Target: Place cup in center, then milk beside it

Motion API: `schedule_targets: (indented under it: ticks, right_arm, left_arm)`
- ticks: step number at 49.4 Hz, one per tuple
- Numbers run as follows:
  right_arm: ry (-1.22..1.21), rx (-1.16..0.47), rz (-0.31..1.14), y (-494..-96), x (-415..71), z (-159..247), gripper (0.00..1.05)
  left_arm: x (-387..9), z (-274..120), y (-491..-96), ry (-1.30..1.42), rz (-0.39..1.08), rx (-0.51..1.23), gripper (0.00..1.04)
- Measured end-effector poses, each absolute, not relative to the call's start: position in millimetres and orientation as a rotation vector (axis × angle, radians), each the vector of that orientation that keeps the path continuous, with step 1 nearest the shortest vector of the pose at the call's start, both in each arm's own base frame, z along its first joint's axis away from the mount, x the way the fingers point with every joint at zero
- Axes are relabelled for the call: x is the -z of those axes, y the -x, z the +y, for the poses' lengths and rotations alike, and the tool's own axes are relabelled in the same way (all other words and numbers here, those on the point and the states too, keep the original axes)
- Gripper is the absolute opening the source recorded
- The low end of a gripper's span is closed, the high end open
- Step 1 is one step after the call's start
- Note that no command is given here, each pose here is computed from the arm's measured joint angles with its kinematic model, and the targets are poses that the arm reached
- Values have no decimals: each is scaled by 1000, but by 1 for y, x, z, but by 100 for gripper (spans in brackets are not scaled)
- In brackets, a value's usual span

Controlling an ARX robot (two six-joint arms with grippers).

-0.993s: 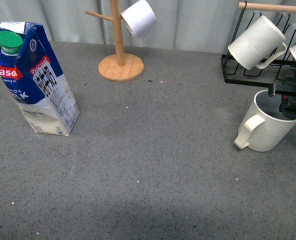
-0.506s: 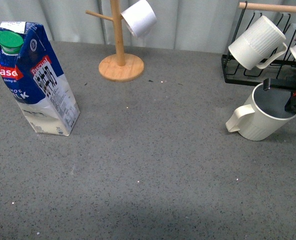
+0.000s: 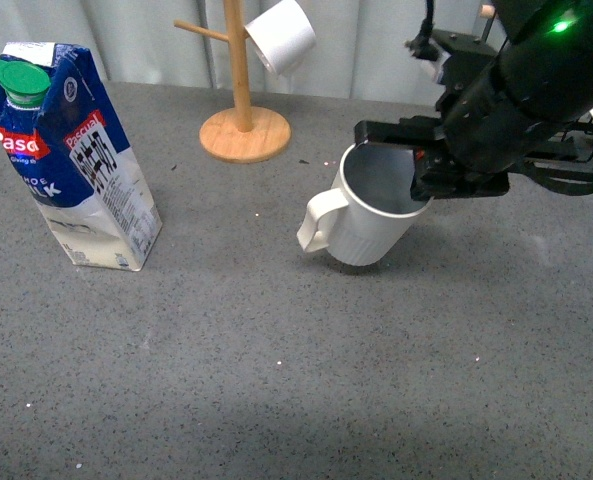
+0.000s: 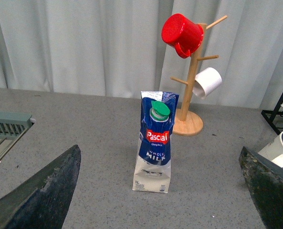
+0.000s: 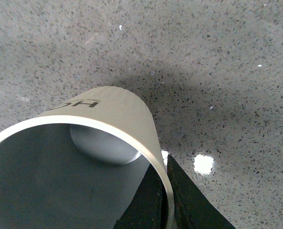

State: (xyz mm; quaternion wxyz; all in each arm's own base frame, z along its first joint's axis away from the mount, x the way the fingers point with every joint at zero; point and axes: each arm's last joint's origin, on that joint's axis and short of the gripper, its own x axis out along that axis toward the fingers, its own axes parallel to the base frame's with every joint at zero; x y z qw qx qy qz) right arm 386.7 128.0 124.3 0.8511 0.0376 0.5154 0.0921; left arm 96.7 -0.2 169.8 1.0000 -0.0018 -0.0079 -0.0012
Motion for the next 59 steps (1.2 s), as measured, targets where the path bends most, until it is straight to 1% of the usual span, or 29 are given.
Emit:
schedule_targets:
  ticks: [8, 20, 27, 28, 31, 32, 37, 39, 41, 43, 49, 51, 52, 55, 59]
  right_arm:
    - [-56, -200, 1148, -395, -108, 139, 2]
    - [-57, -216, 1158, -404, -109, 143, 3]
    - [-68, -234, 1160, -404, -110, 144, 29]
    - [-69, -235, 1159, -404, -110, 144, 31]
    - [-81, -240, 1148, -405, -112, 144, 41]
    - [-85, -240, 1137, -405, -114, 144, 47]
    - [-104, -242, 1096, -407, -122, 143, 59]
    - [-108, -245, 1063, -406, -128, 141, 66]
    - [-110, -249, 1045, -406, -132, 141, 70]
    - [-106, -257, 1015, -403, -141, 139, 77]
    - [-98, -250, 923, -399, -160, 134, 93]
    - [-99, -245, 901, -398, -165, 132, 97]
    - [-98, -241, 886, -397, -168, 130, 97]
    - [-88, -239, 852, -393, -175, 126, 95]
    - [-71, -238, 823, -389, -178, 123, 95]
  left_arm:
    - [-170, 0, -97, 4, -16, 2, 98]
    - [-170, 0, -97, 4, -16, 2, 98]
    - [-170, 0, -97, 4, -16, 2, 98]
    - [-170, 0, -97, 4, -16, 2, 98]
    - [-170, 0, -97, 4, -16, 2, 98]
    - [-170, 0, -97, 4, -16, 2, 98]
    - [-170, 0, -97, 4, -16, 2, 98]
    - [-170, 0, -97, 4, -16, 2, 98]
    - [-170, 0, -97, 4, -16, 3, 98]
    - [-170, 0, -97, 4, -16, 3, 98]
    - [-170, 0, -97, 4, -16, 3, 98]
    - [-170, 0, -97, 4, -16, 3, 98]
    - [-170, 0, -97, 4, -16, 3, 98]
    - [-170, 0, -97, 4, -16, 3, 98]
    - [-170, 0, -97, 4, -16, 2, 98]
